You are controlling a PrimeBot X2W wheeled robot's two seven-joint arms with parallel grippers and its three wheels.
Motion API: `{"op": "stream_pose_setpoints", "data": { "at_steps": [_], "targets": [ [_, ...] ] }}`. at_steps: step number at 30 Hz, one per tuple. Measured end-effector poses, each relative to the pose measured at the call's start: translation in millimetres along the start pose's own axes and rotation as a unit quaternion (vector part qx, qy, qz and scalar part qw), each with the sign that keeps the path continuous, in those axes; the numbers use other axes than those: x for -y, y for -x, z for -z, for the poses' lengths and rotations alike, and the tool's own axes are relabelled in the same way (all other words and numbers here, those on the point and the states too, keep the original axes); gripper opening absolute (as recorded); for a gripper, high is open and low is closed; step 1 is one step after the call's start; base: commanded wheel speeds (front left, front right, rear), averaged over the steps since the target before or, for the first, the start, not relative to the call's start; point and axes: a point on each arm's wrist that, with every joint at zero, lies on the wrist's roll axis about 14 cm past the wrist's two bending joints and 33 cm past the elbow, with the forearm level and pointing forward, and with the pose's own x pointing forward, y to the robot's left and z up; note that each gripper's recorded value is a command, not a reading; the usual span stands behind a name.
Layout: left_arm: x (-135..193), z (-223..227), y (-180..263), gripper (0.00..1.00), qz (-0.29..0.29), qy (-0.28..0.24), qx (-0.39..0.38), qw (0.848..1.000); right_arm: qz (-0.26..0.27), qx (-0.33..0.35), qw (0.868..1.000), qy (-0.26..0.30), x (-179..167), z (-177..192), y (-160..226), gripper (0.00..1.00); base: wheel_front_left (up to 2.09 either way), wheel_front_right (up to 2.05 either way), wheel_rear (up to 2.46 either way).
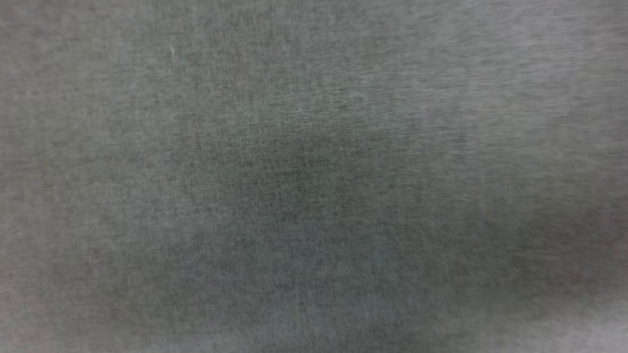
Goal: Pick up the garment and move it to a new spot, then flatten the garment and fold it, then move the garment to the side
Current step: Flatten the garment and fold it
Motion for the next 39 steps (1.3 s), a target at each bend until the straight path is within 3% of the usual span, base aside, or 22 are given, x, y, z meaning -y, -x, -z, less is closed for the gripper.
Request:
{"op": "stream_pose_setpoints", "data": {
  "at_steps": [5,10,14,22,39],
  "targets": [
    [-37,74,22,0.0,-0.034,-0.005,-0.076,0.997,-0.022,-0.034,0.999,-0.032,-36,53,13,0.0,0.0,0.0,0.0],
    [-56,96,45,0.0,-0.051,-0.04,-0.147,0.987,-0.033,-0.054,0.994,-0.086,-55,61,19,0.0,0.0,0.0,0.0],
    [-71,108,75,0.0,-0.069,-0.067,-0.219,0.971,-0.053,-0.101,0.987,-0.115,-71,74,39,0.0,0.0,0.0,0.0],
    [-73,94,144,0.0,-0.086,-0.081,-0.3,0.947,-0.07,-0.225,0.956,-0.174,-68,67,89,0.0,0.0,0.0,0.0],
    [-68,13,318,0.0,-0.104,-0.056,-0.288,0.95,-0.102,-0.352,0.907,-0.21,-8,-17,272,0.0,0.0,0.0,0.0]
  ]
}}
